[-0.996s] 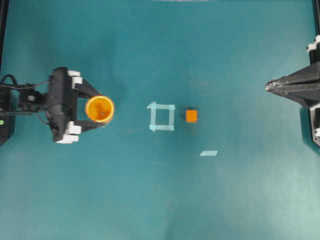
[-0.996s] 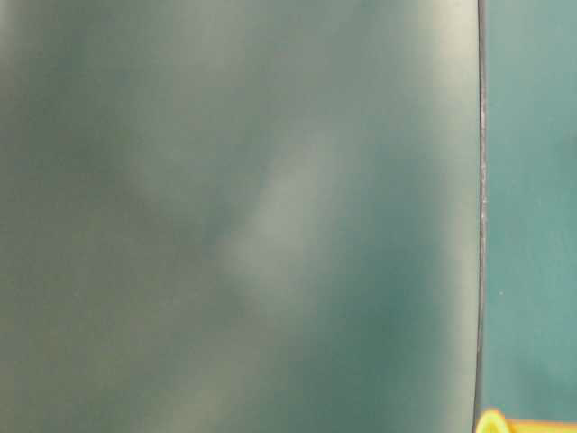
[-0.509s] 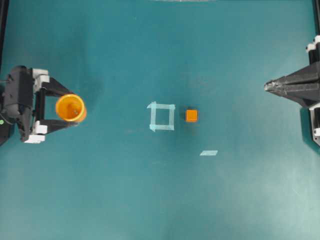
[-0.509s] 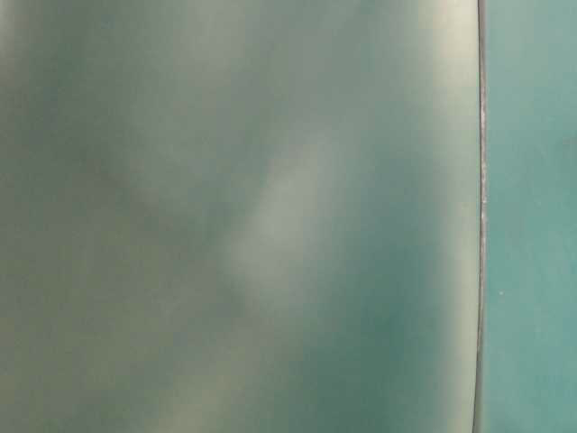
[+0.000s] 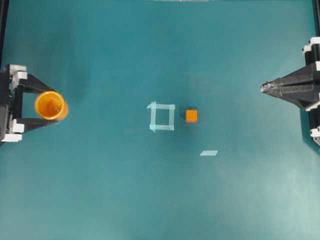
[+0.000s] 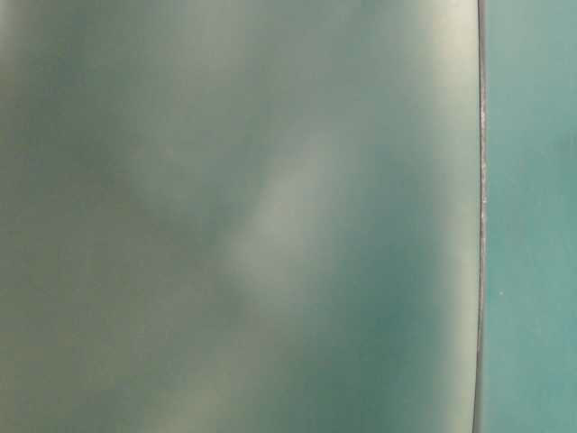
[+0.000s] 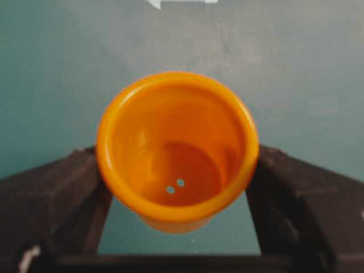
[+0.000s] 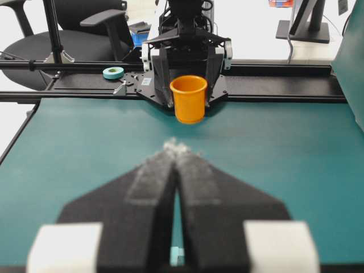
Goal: Move the cup to the left with left arm.
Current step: 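Hold the cup still near the left edge with the left gripper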
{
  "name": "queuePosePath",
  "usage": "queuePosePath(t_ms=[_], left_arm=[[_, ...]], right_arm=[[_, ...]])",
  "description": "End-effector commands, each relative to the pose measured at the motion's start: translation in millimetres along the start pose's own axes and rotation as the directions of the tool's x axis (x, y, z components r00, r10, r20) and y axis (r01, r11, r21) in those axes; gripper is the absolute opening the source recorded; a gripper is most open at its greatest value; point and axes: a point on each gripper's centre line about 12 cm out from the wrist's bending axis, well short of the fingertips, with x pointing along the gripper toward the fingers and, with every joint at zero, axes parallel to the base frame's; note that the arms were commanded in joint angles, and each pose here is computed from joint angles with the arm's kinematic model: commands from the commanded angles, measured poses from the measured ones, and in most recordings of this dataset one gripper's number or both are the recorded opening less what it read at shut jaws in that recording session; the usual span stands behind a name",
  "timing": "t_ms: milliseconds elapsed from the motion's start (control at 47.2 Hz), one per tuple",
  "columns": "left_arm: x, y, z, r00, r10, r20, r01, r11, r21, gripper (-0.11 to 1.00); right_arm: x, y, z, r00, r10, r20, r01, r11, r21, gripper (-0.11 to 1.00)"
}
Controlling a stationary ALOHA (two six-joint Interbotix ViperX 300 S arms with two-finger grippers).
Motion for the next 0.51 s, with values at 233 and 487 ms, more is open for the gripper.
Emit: queuePosePath(t_ms=[233, 487], left_arm=[[-1.5, -1.7, 1.1, 1.0, -0.01, 0.014, 0.009, 1.0, 0.008, 0.71], [-1.6, -6.5, 1.0, 0.999, -0.037, 0.013, 0.037, 0.999, 0.019, 0.71]], right_arm=[[4.6, 0.1, 16.5, 0.999, 0.0, 0.038, 0.0, 1.0, 0.003, 0.0], [4.6, 0.1, 16.5, 0.999, 0.0, 0.038, 0.0, 1.0, 0.003, 0.0]])
